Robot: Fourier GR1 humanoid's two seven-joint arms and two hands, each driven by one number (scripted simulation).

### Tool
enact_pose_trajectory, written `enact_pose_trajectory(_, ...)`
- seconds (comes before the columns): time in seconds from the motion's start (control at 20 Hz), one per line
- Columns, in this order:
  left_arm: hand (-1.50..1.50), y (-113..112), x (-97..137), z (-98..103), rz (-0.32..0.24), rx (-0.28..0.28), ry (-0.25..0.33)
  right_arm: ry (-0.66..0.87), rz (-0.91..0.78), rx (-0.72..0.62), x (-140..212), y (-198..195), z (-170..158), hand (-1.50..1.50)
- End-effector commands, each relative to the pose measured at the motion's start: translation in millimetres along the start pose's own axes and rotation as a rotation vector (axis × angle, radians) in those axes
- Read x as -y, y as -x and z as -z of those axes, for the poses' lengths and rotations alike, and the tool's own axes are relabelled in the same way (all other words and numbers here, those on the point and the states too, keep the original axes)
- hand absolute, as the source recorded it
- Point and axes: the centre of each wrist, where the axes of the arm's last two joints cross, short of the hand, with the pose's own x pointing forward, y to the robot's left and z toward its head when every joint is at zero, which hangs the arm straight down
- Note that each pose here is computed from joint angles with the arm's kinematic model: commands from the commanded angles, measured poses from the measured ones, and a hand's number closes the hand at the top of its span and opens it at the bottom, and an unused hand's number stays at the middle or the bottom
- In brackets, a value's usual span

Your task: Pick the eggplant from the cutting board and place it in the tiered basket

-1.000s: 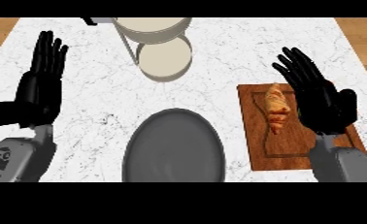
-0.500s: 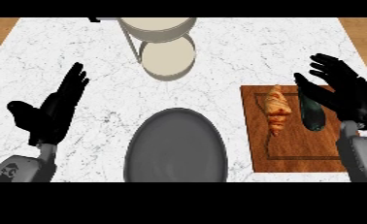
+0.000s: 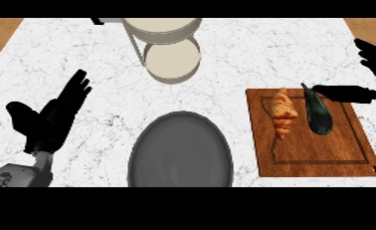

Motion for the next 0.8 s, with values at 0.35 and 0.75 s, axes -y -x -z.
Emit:
enact_pose_trajectory(0.35,0.0,10,4,-8,0.007,-0.004,0.025,-0.525,-0.546,-0.216,29,-75,3,-1.5)
enact_pose_trajectory(0.75,0.0,-4,-5,-3,0.013,0.001,0.005,-0.508,-0.523,-0.303,-10,-86,4,-1.5)
